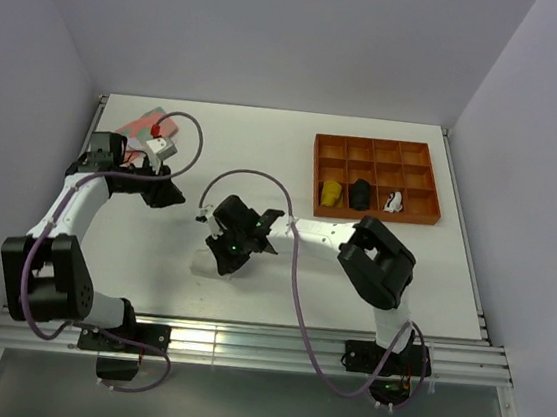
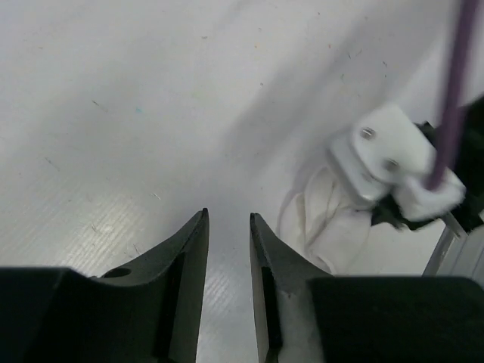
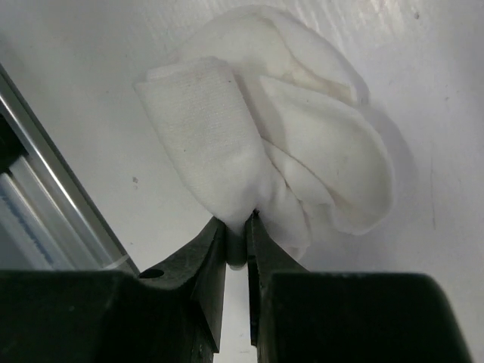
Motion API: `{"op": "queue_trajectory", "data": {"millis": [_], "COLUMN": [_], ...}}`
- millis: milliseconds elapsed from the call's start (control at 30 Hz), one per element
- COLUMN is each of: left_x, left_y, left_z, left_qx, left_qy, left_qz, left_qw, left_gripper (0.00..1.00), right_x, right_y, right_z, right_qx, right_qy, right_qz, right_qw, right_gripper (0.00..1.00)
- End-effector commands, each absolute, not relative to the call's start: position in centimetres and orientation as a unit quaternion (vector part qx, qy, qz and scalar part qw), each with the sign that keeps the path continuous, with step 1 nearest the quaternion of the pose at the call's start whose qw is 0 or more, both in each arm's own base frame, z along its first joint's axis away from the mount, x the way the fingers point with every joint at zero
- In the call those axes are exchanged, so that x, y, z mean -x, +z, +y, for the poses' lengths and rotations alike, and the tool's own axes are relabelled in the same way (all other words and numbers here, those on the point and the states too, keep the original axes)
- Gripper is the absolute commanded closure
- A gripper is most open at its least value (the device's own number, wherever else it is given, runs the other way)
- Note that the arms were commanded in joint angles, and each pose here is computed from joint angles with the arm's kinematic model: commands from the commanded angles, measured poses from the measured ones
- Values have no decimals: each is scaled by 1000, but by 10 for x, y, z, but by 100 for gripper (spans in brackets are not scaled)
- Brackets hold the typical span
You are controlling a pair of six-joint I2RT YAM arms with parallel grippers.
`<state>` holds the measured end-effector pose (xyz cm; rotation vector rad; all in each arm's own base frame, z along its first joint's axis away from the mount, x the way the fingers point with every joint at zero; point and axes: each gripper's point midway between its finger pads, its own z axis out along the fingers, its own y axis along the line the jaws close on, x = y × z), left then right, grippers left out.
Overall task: Roll the socks
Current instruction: Roll the sock at the center of the board.
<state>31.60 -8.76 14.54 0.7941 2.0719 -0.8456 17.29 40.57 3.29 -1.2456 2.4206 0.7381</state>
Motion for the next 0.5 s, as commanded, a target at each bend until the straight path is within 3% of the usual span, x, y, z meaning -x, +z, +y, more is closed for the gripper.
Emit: {"op": "queue_trajectory", "data": {"millis": [0,467], "left_x": [-313,-241], "left_y": [148,110], "left_z": [-86,-129], "left_qx": [-369,-546], "left_qy": [-276,-203], "left_qz": [781,687], "left_qw": [421,435], "left_gripper": [67,43], "right_x": [-167,-191], "right_y": [30,27], "right_z": [400,404], "right_qx": [421,360], "right_qy": [270,316], "right_qz": [863,878], "right_qw": [75,-1], "right_gripper": [89,88]}}
